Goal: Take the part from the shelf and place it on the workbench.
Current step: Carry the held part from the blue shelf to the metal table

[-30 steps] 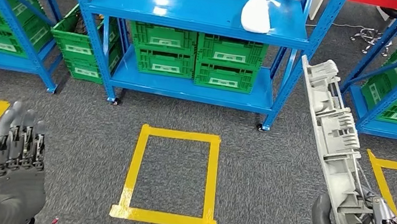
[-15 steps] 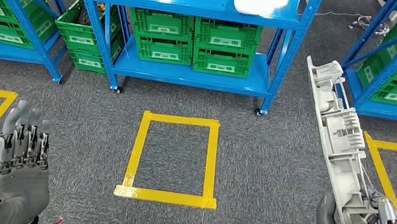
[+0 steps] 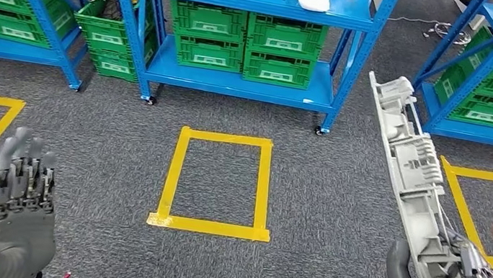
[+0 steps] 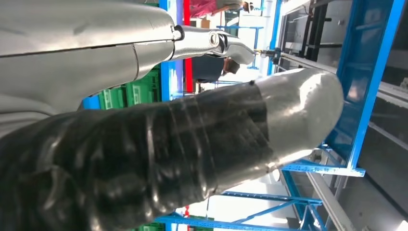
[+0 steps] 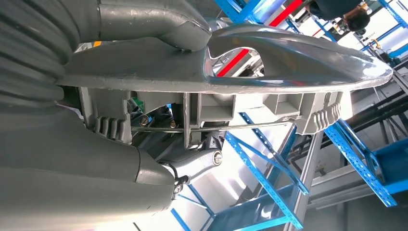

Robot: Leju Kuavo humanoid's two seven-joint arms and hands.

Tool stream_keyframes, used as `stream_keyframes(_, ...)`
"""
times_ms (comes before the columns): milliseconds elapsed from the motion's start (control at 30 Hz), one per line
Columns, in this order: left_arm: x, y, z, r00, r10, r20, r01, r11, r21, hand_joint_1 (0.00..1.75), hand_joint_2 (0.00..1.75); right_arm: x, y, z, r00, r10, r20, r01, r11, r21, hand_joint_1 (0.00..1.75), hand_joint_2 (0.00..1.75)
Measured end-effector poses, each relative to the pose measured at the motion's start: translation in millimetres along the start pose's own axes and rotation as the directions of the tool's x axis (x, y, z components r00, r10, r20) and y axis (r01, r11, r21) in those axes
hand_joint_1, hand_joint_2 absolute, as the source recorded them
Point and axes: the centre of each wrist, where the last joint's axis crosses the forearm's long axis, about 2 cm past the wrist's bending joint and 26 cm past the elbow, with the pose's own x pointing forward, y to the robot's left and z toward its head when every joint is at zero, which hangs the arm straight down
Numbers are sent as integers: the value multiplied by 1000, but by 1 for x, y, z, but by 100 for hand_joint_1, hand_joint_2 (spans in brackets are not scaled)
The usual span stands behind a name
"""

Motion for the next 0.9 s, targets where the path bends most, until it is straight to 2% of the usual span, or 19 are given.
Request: stream_keyframes(900,0,-3,0,1000,3,-9,-3,1000,0,0,0,-1,-3,-1,1000,0,-2,0,1000,0,175,175)
